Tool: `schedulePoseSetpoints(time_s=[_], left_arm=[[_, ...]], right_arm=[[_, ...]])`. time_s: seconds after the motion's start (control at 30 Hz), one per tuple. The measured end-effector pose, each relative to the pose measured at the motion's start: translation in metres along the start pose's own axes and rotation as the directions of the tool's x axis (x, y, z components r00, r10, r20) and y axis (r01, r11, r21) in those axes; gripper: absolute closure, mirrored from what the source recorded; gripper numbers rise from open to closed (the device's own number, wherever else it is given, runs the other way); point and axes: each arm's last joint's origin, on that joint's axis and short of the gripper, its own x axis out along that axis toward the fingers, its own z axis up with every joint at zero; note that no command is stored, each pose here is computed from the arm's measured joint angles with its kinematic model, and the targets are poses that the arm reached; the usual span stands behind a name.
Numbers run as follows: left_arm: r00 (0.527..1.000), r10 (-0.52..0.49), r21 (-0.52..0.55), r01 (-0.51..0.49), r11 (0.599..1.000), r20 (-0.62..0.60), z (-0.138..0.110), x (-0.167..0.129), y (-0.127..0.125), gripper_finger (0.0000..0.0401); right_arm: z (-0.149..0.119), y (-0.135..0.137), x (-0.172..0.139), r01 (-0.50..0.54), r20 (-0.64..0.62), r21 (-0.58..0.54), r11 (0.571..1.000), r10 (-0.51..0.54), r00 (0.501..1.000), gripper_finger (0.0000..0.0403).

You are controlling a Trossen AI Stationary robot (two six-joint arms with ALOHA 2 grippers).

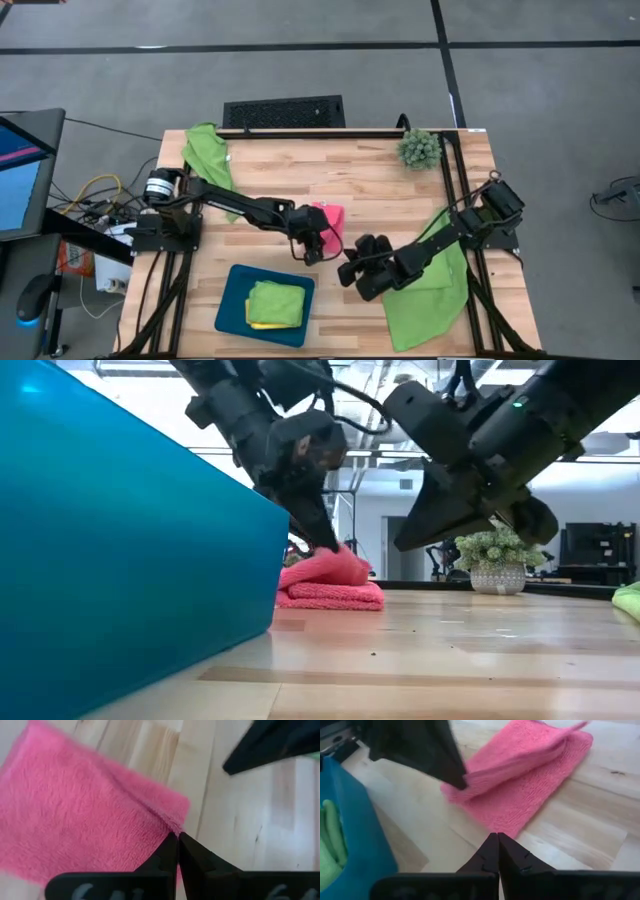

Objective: Fold microfiber towels
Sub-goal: Fold the pink microfiber towel, then stack the pink microfiber towel on top of the green microfiber towel in the blue bin

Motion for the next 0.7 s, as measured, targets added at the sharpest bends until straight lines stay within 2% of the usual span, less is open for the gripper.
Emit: schedulePoseSetpoints(time_s=[0.37, 0.7], left_arm=[[0.998, -0.019, -0.043, 0.022, 0.999, 0.063, 0.004, 0.008, -0.001, 0.0378], [0.987, 0.0, -0.037, 0.005, 0.999, 0.159, 0.012, 0.007, -0.002, 0.0298]], right_arm=[[-0.002, 0.001, -0.002, -0.006, 0.002, 0.009, 1.0, 0.006, 1.0, 0.0373], [-0.004, 0.002, -0.004, -0.013, 0.006, 0.039, 0.999, 0.013, 1.0, 0.0346]])
